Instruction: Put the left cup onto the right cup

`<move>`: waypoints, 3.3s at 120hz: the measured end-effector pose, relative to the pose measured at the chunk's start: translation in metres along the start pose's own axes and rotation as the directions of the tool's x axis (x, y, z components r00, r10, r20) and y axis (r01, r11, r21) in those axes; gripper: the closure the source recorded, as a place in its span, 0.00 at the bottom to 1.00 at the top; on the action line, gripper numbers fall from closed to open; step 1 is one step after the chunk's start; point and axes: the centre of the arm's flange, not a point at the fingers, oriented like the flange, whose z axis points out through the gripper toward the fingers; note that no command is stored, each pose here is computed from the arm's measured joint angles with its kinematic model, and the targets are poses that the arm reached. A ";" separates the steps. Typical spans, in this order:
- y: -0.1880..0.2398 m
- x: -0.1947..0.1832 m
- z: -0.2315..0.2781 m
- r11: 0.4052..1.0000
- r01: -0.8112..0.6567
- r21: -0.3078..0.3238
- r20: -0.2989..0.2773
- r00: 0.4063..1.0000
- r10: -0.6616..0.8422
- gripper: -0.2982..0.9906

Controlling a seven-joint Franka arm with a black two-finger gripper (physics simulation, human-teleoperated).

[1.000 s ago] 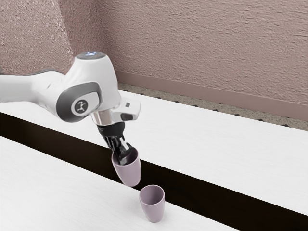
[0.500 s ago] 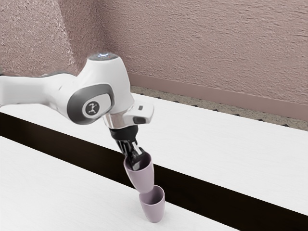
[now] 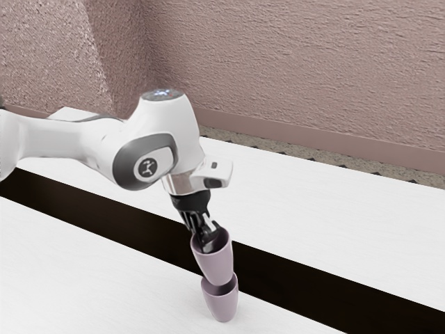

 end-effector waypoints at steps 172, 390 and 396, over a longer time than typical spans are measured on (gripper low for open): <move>-0.012 0.004 0.033 1.000 0.015 -0.016 0.039 0.999 -0.014 0.32; -0.174 0.058 -0.182 0.975 0.204 0.083 -0.088 0.976 -0.197 0.23; -0.175 0.057 -0.183 0.976 0.203 0.083 -0.086 0.977 -0.196 0.23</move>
